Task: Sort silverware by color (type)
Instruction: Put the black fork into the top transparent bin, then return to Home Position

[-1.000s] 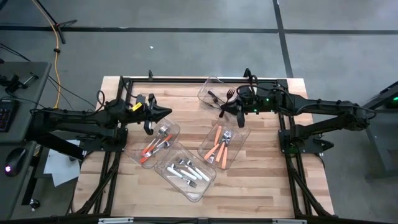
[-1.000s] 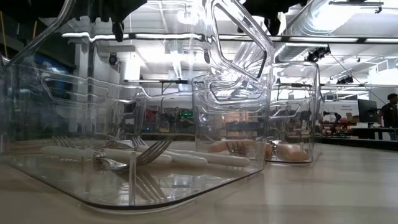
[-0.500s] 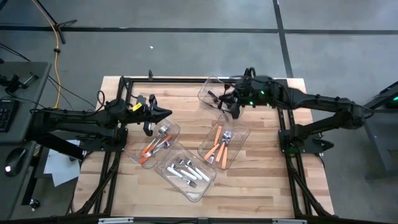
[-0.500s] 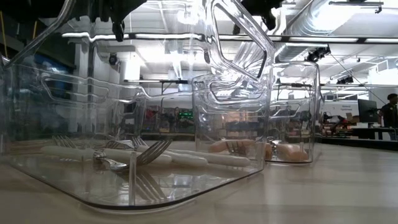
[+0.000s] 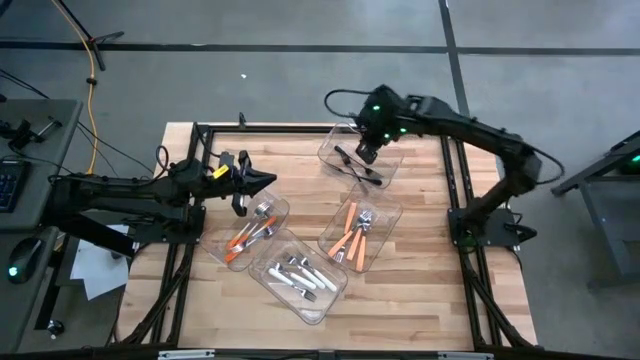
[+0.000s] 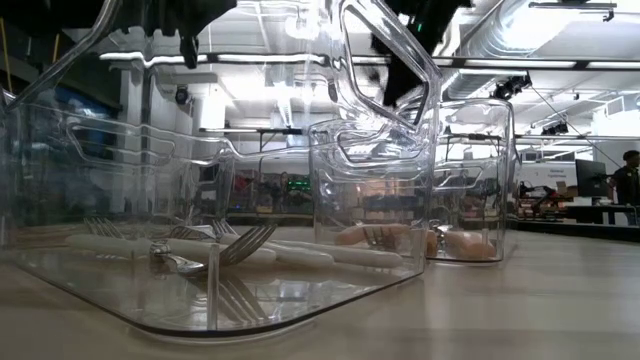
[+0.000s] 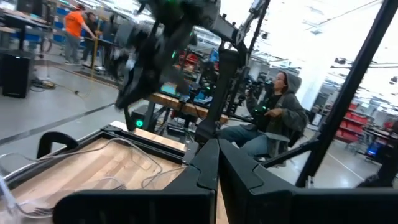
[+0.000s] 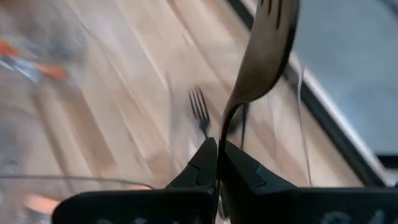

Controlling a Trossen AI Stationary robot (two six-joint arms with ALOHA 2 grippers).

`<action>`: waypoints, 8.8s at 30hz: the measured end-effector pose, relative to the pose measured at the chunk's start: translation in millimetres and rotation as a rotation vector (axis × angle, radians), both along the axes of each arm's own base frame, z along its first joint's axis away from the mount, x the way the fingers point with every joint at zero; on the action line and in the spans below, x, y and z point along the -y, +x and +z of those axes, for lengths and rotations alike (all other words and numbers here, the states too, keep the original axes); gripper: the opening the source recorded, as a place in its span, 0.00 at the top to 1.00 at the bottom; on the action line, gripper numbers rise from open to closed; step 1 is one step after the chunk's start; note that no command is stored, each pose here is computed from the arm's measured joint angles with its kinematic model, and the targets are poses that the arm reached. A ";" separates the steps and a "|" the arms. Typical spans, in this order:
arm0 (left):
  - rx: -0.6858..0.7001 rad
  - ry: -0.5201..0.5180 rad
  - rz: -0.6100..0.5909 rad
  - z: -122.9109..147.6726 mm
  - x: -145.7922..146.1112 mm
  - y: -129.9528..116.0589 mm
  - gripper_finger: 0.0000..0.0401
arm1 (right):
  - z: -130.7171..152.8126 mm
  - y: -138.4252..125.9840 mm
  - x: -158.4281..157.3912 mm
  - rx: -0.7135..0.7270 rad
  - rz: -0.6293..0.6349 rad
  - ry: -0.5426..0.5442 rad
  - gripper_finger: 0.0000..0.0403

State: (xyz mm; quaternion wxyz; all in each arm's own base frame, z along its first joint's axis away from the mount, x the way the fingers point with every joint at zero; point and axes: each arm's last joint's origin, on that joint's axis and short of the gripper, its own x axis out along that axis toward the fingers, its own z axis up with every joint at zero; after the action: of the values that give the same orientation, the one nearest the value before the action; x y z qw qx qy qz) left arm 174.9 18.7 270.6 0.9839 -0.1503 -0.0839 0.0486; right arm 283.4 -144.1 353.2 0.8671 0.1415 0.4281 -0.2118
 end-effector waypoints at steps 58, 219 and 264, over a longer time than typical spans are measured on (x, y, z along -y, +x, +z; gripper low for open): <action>0.010 -0.005 0.022 1.1 -0.6 -0.2 1.00 | -178.6 51.5 58.8 -0.546 0.007 0.286 0.62; -0.165 0.032 0.037 -103.6 8.8 -76.1 1.00 | -192.8 -178.5 -148.6 0.866 0.634 -0.065 1.00; -0.159 0.033 0.030 -103.6 10.0 -76.3 1.00 | -182.2 -186.3 -148.8 0.988 0.635 -0.109 1.00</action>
State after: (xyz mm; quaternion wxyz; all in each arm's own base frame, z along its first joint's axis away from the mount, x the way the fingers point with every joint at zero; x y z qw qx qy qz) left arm 98.7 8.7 167.0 0.9889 -0.1287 -0.0085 0.0737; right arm 97.1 4.7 171.0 0.9907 0.0438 -0.0166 0.1274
